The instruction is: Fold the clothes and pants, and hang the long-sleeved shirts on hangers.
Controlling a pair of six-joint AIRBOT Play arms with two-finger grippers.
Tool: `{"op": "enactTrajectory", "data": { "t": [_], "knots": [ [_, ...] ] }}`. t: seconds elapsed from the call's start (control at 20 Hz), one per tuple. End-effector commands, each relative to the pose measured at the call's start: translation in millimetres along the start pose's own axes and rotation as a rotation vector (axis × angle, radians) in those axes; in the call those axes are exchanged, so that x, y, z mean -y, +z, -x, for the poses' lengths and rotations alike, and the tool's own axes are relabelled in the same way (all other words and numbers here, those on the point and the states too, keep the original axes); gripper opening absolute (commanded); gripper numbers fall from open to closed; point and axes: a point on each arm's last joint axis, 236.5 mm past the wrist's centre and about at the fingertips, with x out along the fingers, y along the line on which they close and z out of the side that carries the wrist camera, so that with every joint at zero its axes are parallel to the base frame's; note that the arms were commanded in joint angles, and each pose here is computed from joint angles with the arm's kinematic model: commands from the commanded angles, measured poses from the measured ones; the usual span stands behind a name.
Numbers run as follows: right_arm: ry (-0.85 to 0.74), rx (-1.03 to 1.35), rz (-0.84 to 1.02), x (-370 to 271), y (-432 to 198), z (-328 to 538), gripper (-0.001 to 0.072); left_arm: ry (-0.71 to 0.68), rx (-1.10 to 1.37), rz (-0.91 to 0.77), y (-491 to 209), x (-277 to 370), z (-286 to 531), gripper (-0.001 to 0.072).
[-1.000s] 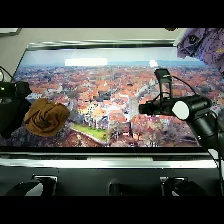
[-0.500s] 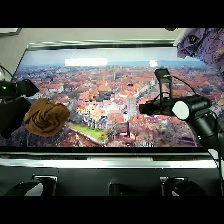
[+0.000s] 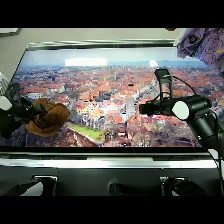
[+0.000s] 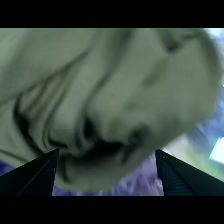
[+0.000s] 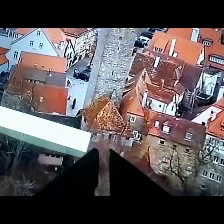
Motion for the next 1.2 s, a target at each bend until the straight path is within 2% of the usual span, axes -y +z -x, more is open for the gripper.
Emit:
{"op": "enactTrajectory", "data": {
  "t": [0.0,0.15,0.2,0.25,0.3,0.35,0.45,0.65,0.85,0.95,1.05,1.15],
  "knots": [
    [0.0,-0.001,0.001,0,0,0,0.011,0.019,0.051,0.095,-1,-21,-38,0.072],
    [0.0,-0.001,0.001,0,0,0,0.011,0.011,0.069,0.103,7,-21,-54,0.07],
    [0.001,-0.001,0.001,0,0,0,0.011,0.0,0.057,0.117,5,-18,-58,0.0517],
    [0.001,-0.001,0.001,0,0,0,0.0111,-0.02,0.038,0.14,1,-13,-60,0.0104],
    [0.001,-0.002,0.001,0,0,1,0.0111,-0.053,0.026,0.163,-2,-5,-60,0.0019],
    [0.001,-0.003,0.0,0,-1,1,0.0111,-0.103,0.001,0.204,-6,10,-57,0.0019],
    [-0.002,-0.022,0.001,0,-5,2,0.0111,-0.226,-0.064,0.17,-18,55,-46,0.0018],
    [-0.044,-0.086,0.019,10,-22,10,0.0111,-0.529,-0.153,0.056,-65,196,-2,0.0017],
    [-0.132,-0.14,0.052,32,-41,34,0.011,-0.766,-0.169,-0.056,-147,328,38,0.0017],
    [-0.176,-0.144,0.065,42,-46,49,0.0112,-0.834,-0.186,-0.023,-188,372,43,0.0017],
    [-0.212,-0.147,0.072,51,-51,62,0.013,-0.842,-0.231,0.04,-226,396,32,0.0017],
    [-0.235,-0.152,0.076,56,-54,68,0.0234,-0.814,-0.263,0.055,-251,402,15,0.0034]
  ]
}}
